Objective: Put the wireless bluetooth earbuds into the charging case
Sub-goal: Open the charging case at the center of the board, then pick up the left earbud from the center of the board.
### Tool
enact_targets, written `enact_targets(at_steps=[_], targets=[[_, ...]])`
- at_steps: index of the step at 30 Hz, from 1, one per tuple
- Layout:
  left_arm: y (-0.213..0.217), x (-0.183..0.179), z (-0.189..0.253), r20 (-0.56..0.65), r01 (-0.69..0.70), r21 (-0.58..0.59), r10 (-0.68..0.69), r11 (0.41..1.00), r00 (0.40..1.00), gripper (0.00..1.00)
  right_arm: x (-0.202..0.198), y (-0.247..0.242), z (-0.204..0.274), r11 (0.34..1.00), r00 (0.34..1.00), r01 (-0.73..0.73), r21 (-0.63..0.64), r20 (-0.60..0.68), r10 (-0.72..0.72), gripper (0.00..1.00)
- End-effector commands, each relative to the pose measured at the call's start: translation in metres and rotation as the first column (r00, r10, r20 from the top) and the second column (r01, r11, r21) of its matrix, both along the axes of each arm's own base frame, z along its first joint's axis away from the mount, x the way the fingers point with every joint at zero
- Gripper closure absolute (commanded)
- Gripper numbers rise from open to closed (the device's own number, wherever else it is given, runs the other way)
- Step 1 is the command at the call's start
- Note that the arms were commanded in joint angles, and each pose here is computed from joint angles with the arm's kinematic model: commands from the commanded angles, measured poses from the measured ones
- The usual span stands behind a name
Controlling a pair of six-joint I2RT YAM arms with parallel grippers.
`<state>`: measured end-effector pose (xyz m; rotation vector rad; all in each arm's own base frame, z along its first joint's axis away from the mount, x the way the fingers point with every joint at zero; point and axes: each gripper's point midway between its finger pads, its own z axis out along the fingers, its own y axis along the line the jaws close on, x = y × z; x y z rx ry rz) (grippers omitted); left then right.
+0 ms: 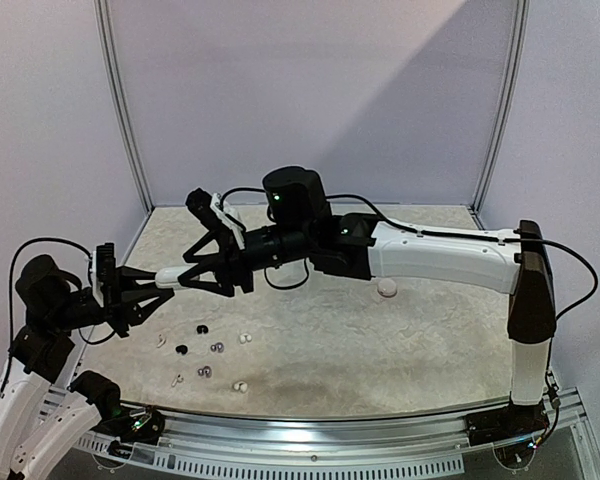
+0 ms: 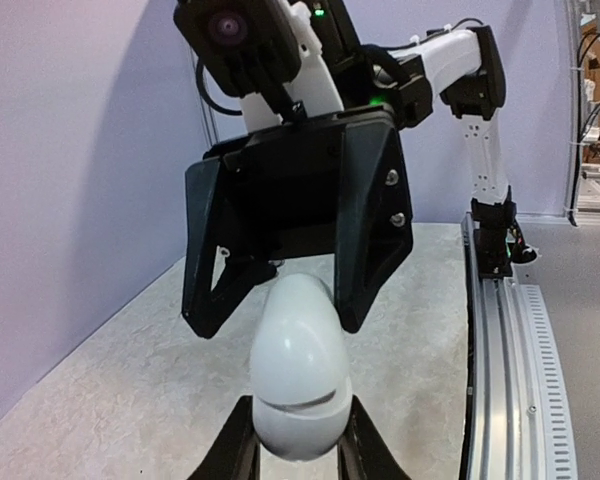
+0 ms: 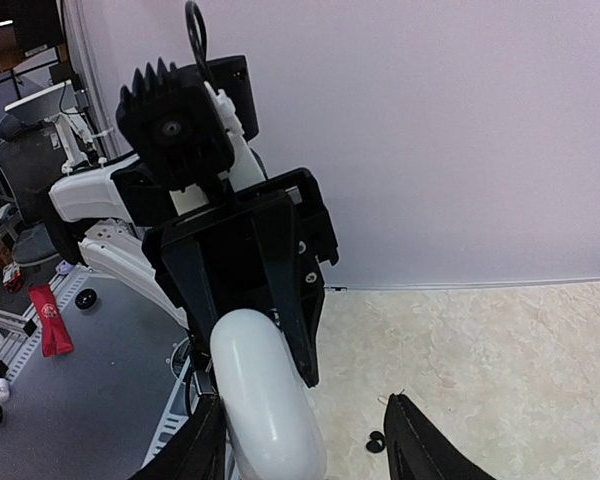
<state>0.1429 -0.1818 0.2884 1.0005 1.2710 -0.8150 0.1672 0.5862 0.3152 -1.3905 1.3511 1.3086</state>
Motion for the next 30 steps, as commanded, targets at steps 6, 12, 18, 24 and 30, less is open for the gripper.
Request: enact_targets(at_steps=[6,12,18,24,30], targets=[[-0.003,-0.016,-0.003,0.034,0.059,0.045,-0.061,0.997,0.998,1.00,0.025,0.006,-0.009,0.996,0.996,0.086,-0.021,-0.013,-0.087,0.48],[-0.004,-0.016,0.002,-0.012,0.068,-0.006,-0.068,0.998,0.998,1.00,0.028,0.005,-0.019,0.994,0.995,0.095,-0.055,-0.024,-0.096,0.48],[-0.003,-0.011,-0.001,-0.105,0.046,-0.036,-0.050,0.998,0.993,1.00,0.040,0.004,-0.023,0.988,0.990,0.127,-0.086,-0.055,-0.132,0.49],[0.000,0.005,-0.001,-0.256,-0.026,-0.112,-0.003,0.993,0.967,1.00,0.034,0.006,-0.019,0.994,0.995,0.082,-0.077,-0.051,-0.086,0.43],[-0.001,0.009,-0.003,-0.295,-0.038,-0.122,0.000,0.992,0.955,1.00,0.029,0.005,0.001,0.998,0.996,0.057,-0.041,-0.061,-0.060,0.40]])
